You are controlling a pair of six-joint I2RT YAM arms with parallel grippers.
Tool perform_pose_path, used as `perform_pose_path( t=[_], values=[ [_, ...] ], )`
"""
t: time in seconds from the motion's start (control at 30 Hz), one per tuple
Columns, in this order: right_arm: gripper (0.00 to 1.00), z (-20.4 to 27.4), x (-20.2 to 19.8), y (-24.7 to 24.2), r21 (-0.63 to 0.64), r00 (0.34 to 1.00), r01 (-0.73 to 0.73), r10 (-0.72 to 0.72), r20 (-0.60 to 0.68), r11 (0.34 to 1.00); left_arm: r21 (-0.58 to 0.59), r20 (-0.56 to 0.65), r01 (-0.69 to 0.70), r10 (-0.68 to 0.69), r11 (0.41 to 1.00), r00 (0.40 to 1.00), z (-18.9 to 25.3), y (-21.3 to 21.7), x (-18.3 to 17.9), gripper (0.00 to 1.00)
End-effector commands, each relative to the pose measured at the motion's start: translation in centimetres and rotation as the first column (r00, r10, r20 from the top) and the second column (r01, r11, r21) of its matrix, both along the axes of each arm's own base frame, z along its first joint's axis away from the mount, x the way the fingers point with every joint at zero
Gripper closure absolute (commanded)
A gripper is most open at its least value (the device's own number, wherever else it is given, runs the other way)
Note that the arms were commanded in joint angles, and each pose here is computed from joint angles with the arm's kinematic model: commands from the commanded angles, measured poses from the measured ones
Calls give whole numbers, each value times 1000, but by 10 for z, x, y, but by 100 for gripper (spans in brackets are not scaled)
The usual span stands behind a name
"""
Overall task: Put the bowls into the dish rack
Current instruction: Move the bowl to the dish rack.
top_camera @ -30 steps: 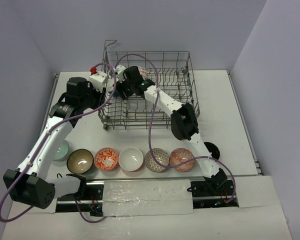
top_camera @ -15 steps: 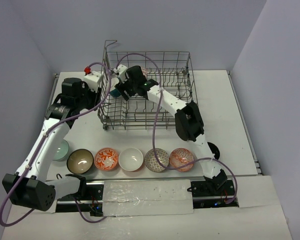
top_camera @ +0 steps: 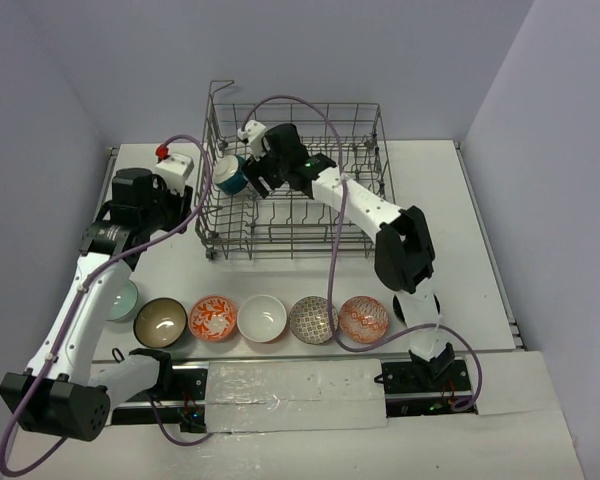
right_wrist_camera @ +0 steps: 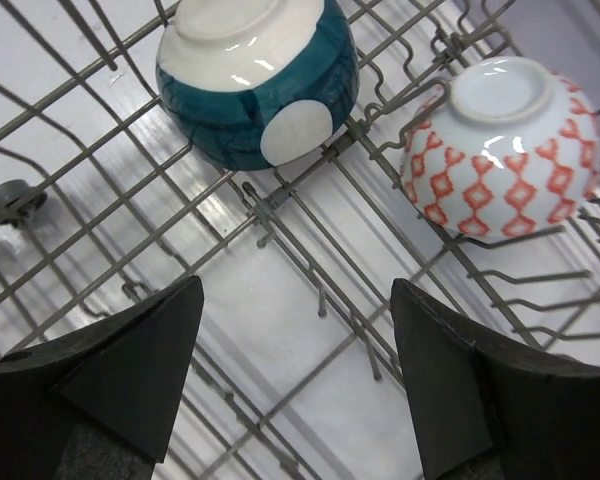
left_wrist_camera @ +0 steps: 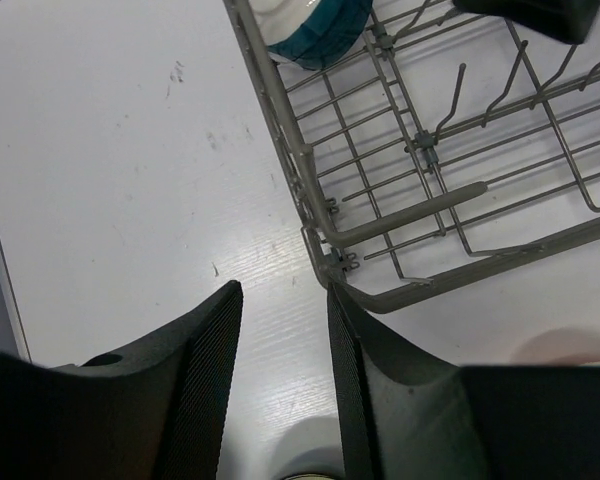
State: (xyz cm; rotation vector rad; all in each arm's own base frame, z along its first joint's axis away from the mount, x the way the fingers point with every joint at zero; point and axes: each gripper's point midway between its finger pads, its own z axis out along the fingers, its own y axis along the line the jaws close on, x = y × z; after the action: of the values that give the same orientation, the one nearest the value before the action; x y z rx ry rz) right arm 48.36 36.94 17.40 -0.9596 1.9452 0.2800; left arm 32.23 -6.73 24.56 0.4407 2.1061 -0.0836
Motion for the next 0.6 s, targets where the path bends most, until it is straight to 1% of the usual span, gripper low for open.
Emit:
perform_pose_path(
  t=[0.0, 0.07, 0.1, 0.17, 0.2, 0.23, 0.27, 0.3, 0.4, 0.43, 0.5, 0.53, 0.57],
  values=[
    [17, 65, -12, -15, 36, 996, -5, 1, 89, 999, -52, 54, -41, 44, 998, 998, 16, 7, -5, 54],
    [18, 66, -20, -22, 24, 997, -6, 4, 82, 1000, -67, 65, -54, 58, 996, 996, 20, 11, -6, 52],
    [18, 78, -26, -25, 32, 995, -12, 9, 95, 999, -80, 75, -59, 65, 995, 995, 23, 13, -8, 51],
    [19, 80, -34, -32, 19, 995, -21, 19, 95, 1000, -85, 79, -71, 78, 994, 994, 22, 17, -8, 50],
    [20, 92, -40, -37, 23, 994, -24, 21, 109, 999, -88, 86, -79, 87, 993, 993, 23, 19, -10, 50],
    [21, 90, -46, -40, 4, 995, -34, 33, 98, 999, -85, 87, -84, 91, 993, 992, 22, 21, -10, 50],
    [23, 102, -52, -46, 11, 993, -39, 38, 112, 999, -84, 92, -92, 100, 992, 991, 22, 23, -11, 49],
    [25, 105, -57, -49, 6, 993, -46, 46, 112, 999, -86, 103, -94, 103, 992, 989, 24, 24, -13, 48],
    [33, 112, -82, -61, 1, 993, -90, 90, 82, 996, -61, 106, -119, 125, 991, 986, 18, 31, -14, 48],
    [34, 111, -94, -59, 9, 989, -134, 133, 57, 991, -44, 107, -146, 150, 988, 983, 16, 37, -14, 48],
    [36, 123, -111, -65, 23, 984, -172, 171, 53, 985, -32, 91, -170, 172, 985, 981, 5, 41, -14, 48],
    [37, 116, -125, -67, 19, 976, -217, 216, 17, 976, -27, 85, -176, 177, 984, 981, 1, 42, -14, 49],
    [37, 125, -135, -71, 30, 972, -236, 235, 29, 971, -36, 95, -173, 175, 984, 980, 1, 42, -15, 49]
  ],
)
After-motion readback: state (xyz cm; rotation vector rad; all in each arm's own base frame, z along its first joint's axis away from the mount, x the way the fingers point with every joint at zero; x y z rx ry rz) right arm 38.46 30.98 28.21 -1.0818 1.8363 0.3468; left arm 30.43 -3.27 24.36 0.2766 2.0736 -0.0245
